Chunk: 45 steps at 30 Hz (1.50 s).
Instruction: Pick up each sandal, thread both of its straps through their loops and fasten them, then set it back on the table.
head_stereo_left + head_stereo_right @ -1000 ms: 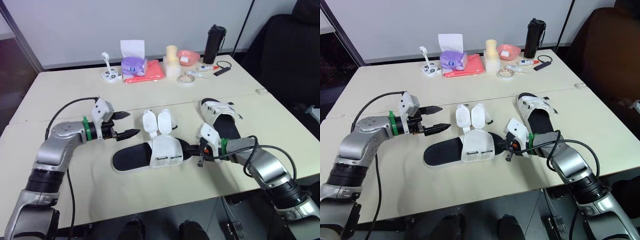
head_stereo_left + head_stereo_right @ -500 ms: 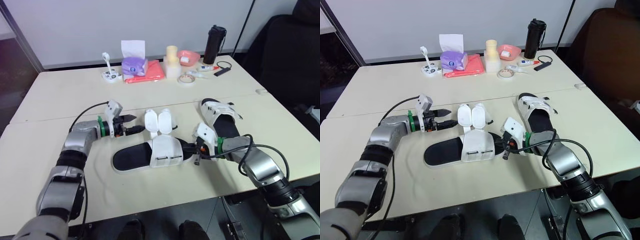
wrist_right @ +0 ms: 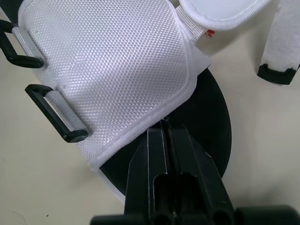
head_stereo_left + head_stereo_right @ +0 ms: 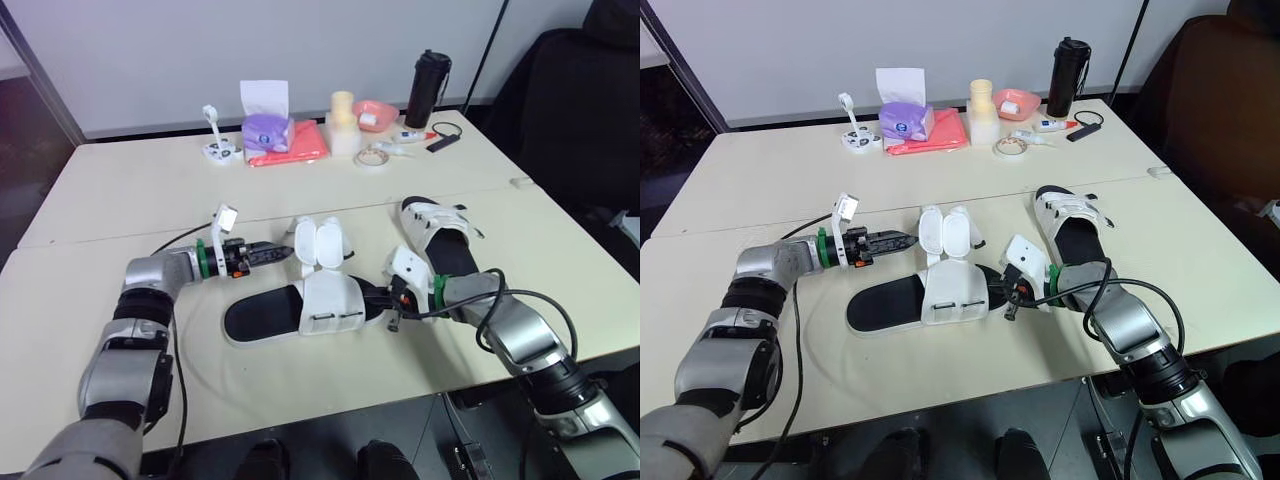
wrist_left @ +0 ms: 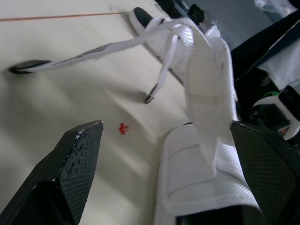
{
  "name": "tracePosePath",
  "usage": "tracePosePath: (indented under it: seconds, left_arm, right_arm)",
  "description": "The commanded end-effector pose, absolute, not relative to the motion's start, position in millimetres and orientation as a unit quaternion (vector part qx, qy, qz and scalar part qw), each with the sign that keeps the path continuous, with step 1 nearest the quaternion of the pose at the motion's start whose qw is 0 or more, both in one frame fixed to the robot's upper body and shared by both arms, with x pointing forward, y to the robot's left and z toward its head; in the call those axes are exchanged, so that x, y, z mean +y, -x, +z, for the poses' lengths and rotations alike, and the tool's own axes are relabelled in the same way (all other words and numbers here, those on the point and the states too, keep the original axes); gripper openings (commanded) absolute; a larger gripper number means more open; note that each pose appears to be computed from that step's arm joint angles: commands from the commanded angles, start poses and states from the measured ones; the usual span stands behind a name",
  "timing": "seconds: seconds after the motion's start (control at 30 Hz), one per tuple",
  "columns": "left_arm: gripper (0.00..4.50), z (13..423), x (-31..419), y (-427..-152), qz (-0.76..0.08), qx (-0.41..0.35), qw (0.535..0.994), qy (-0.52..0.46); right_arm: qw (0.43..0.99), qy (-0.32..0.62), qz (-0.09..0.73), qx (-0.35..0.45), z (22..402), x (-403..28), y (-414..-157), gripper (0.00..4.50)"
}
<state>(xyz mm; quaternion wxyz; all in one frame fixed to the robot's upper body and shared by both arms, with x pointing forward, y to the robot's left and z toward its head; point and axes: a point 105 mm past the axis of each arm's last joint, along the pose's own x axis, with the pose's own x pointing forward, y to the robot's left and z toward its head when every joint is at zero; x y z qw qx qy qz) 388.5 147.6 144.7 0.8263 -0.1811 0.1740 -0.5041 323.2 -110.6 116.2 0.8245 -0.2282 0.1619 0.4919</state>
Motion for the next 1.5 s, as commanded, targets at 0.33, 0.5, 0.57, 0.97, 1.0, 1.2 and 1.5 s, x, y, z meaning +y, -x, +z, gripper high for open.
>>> tracePosePath:
  seconds: [0.33,0.5,0.57,0.97,1.0,1.2,1.5]
  left_arm:
    - [4.5,175.8,156.3,-380.0,-0.528,0.134,0.809,0.218]
    - [4.5,180.5,128.2,-381.7,-0.544,0.127,0.791,0.251]
    - [4.5,175.7,121.3,-385.2,-0.537,0.13,0.793,0.258]
    - [4.5,182.7,103.7,-422.7,-0.449,0.098,0.796,0.394]
    - [4.5,185.4,100.5,-425.6,-0.443,0.094,0.793,0.408]
    - [4.5,191.1,92.6,-436.4,-0.406,0.09,0.772,0.481]
    - [4.5,186.5,92.6,-438.7,-0.39,0.094,0.772,0.493]
  right_arm:
    - [0.82,0.231,0.498,0.164,116.1,-108.2,-319.5,0.05]
    - [0.821,0.233,0.494,0.166,116.9,-110.3,-320.8,0.05]
    - [0.822,0.234,0.493,0.166,117.0,-110.6,-320.9,0.05]
    - [0.826,0.231,0.485,0.168,116.6,-112.1,-320.5,0.05]
    - [0.827,0.23,0.485,0.168,116.3,-111.6,-320.7,0.05]
    - [0.832,0.226,0.479,0.165,118.5,-111.0,-322.0,0.05]
    - [0.834,0.225,0.476,0.166,117.5,-111.6,-321.6,0.05]
